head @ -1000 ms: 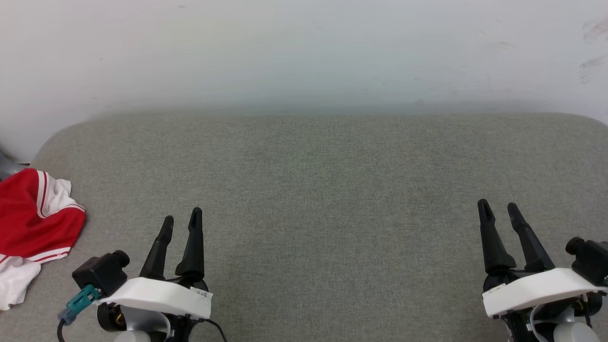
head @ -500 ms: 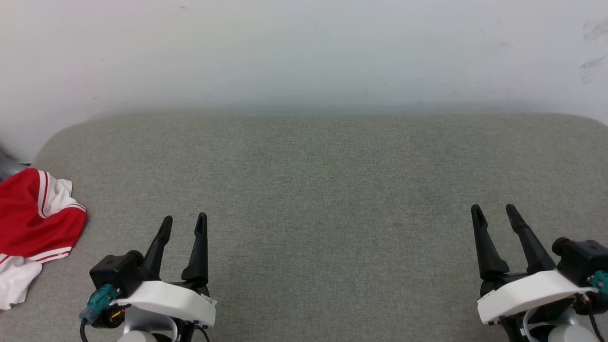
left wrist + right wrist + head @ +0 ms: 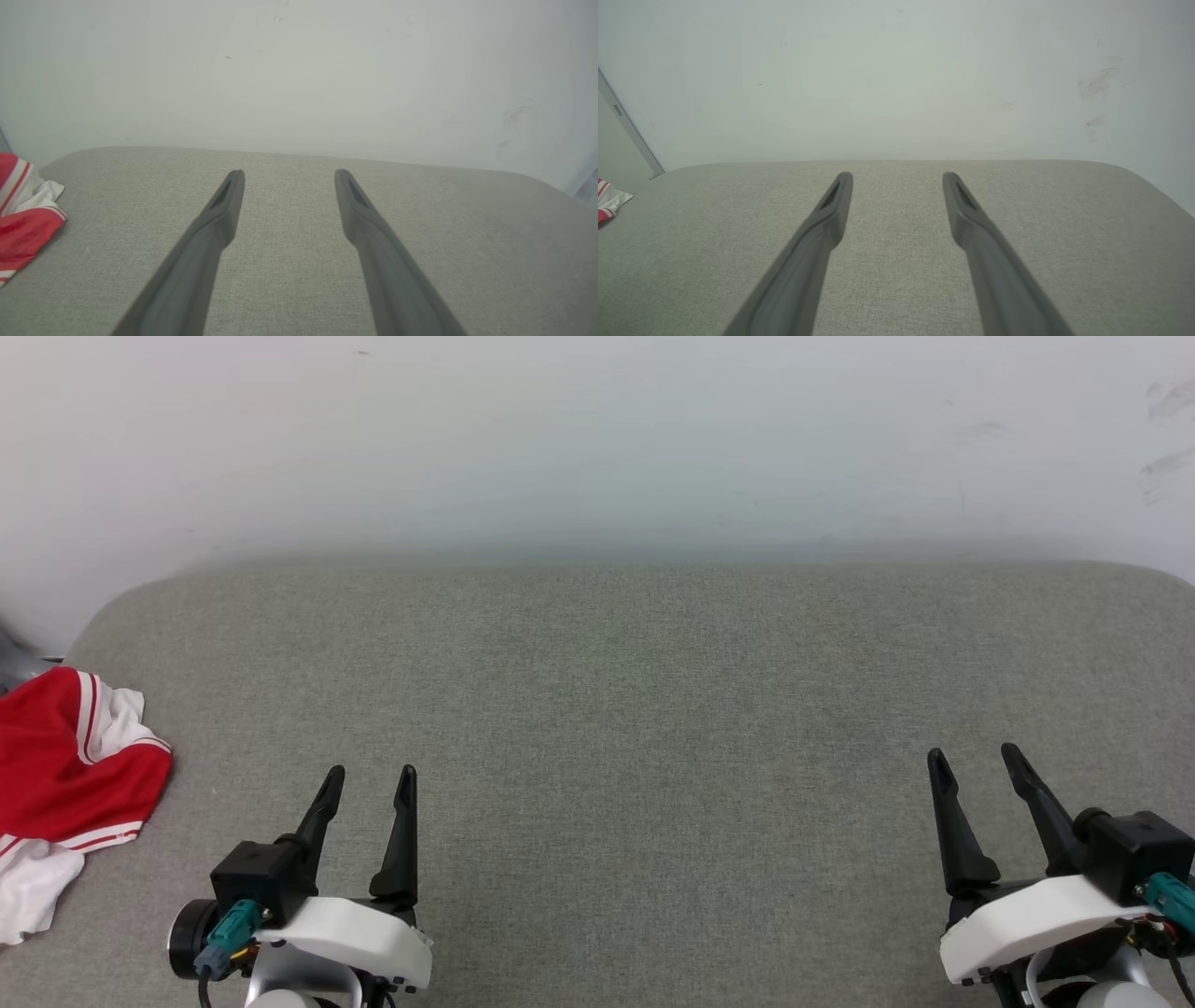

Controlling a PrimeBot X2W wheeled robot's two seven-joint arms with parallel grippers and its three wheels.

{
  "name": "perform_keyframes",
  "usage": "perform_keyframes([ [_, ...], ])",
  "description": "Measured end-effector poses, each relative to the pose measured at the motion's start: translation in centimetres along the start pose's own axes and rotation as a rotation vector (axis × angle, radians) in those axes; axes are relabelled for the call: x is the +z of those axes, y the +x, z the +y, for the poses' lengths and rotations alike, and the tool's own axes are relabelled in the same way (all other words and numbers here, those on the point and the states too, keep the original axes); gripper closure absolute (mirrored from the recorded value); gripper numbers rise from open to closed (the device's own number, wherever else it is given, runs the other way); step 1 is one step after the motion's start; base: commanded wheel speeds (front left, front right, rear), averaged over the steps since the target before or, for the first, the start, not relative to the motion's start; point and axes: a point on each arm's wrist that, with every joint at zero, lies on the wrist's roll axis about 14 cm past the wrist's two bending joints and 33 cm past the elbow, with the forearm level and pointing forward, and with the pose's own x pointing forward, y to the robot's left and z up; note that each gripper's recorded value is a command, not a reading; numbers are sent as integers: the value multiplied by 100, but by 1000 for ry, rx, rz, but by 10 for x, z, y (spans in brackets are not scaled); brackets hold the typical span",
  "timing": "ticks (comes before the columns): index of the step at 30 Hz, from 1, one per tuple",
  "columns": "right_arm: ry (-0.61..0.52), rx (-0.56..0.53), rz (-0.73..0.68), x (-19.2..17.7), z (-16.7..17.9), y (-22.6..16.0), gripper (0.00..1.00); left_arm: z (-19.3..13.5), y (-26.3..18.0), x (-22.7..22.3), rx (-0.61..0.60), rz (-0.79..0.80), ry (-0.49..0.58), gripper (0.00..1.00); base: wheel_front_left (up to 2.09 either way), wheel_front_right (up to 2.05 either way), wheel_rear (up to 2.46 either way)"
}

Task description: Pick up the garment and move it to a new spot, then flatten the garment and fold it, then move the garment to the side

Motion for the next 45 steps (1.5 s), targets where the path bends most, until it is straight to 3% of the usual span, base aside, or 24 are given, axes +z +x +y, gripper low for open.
perform_keyframes([
  [20,-82,-4,16,0,-2,-4,0,-2,-3,-7,-17,7,111,0,0,0,0],
  [34,-74,-9,4,0,-4,-3,0,2,-5,-7,-7,-1,115,0,0,0,0],
  [45,-64,87,-3,-2,28,13,0,28,-15,2,77,-18,117,0,0,0,0],
])
